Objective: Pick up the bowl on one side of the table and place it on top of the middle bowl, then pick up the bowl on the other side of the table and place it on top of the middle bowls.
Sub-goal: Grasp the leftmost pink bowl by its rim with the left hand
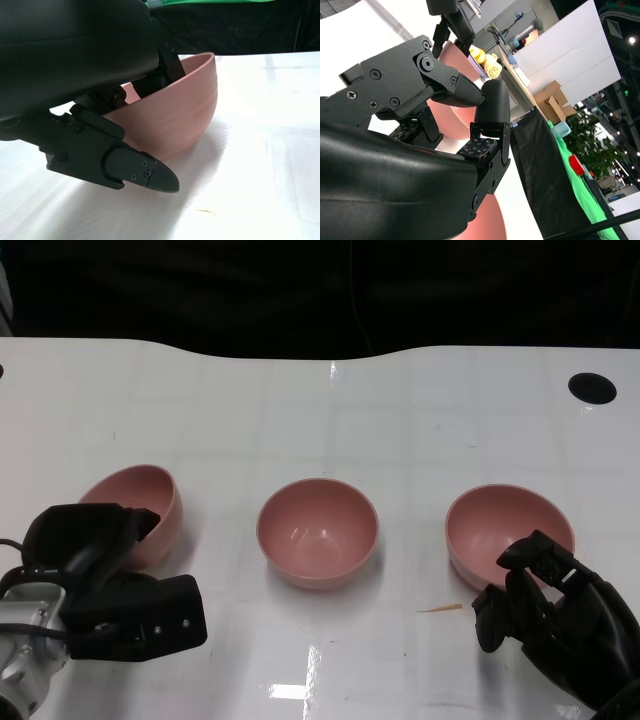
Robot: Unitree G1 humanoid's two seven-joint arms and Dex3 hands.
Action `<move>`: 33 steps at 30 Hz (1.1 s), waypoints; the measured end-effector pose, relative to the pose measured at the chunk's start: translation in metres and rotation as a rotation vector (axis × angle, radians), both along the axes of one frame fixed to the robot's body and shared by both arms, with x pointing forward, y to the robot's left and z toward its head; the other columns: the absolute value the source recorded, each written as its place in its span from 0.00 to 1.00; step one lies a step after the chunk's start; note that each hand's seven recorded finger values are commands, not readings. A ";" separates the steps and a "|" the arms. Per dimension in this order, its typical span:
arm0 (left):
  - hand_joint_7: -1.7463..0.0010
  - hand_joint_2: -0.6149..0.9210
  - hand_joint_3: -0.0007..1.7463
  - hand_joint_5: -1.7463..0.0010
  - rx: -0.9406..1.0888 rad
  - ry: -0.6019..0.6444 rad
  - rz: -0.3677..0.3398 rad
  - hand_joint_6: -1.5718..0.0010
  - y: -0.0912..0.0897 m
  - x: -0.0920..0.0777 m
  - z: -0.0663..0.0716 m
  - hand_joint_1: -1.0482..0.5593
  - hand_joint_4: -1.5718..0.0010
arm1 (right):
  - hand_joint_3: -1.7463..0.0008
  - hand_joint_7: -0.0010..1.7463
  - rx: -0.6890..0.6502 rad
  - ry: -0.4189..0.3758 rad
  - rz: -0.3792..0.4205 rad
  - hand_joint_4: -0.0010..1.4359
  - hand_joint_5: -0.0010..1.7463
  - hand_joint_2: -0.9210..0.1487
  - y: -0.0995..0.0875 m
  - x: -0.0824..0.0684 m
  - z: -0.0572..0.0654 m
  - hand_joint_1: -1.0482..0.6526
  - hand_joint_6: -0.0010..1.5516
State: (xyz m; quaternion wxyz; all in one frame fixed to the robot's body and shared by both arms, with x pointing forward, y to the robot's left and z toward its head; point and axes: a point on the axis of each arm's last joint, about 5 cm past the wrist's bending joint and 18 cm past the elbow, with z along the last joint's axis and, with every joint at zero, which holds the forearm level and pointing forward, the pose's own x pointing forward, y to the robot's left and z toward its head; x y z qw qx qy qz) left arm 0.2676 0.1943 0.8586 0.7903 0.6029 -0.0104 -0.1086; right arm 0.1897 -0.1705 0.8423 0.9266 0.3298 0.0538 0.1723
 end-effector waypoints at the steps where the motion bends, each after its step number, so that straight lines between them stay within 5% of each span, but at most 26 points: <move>1: 0.97 1.00 0.05 0.96 -0.005 0.000 -0.005 0.36 0.000 0.001 0.000 0.45 0.36 | 0.48 0.75 0.000 0.000 0.000 0.62 0.96 0.28 0.000 0.000 0.000 0.57 0.57; 4: 0.96 1.00 0.05 0.94 -0.014 -0.007 -0.008 0.31 -0.001 0.002 -0.002 0.55 0.29 | 0.48 0.75 0.000 0.000 -0.001 0.62 0.96 0.28 0.000 0.000 0.000 0.57 0.57; 6: 0.95 1.00 0.05 0.58 -0.029 -0.010 -0.001 0.23 -0.001 0.003 -0.003 0.61 0.37 | 0.48 0.75 0.000 -0.001 0.000 0.62 0.96 0.28 0.000 0.000 0.000 0.57 0.57; 7: 0.87 1.00 0.07 0.31 -0.043 -0.014 0.004 0.20 -0.002 0.003 -0.003 0.63 0.44 | 0.48 0.75 -0.001 -0.001 0.000 0.63 0.96 0.28 0.000 0.000 0.000 0.57 0.57; 8: 0.52 1.00 0.08 0.13 -0.053 -0.020 0.006 0.36 -0.001 0.003 -0.004 0.65 0.48 | 0.48 0.75 -0.002 -0.001 0.000 0.63 0.96 0.28 0.000 0.000 0.000 0.56 0.57; 10: 0.15 1.00 0.09 0.03 -0.064 -0.035 0.005 0.55 -0.002 0.003 -0.003 0.65 0.51 | 0.49 0.74 -0.003 -0.001 0.001 0.62 0.96 0.28 0.000 0.000 0.000 0.56 0.57; 11: 0.06 1.00 0.09 0.01 -0.071 -0.044 0.002 0.60 -0.002 0.003 -0.003 0.65 0.52 | 0.49 0.74 -0.003 -0.001 0.000 0.62 0.96 0.28 0.000 0.000 0.000 0.56 0.57; 14: 0.01 0.99 0.09 0.00 -0.084 -0.070 -0.015 0.64 -0.005 0.004 0.000 0.67 0.55 | 0.48 0.75 -0.002 -0.001 0.001 0.62 0.97 0.29 0.000 0.000 0.000 0.57 0.57; 33: 0.02 1.00 0.10 0.00 -0.121 -0.213 -0.135 0.64 -0.020 0.009 0.031 0.65 0.57 | 0.50 0.73 0.008 0.002 0.006 0.63 0.95 0.28 -0.001 0.000 -0.003 0.56 0.58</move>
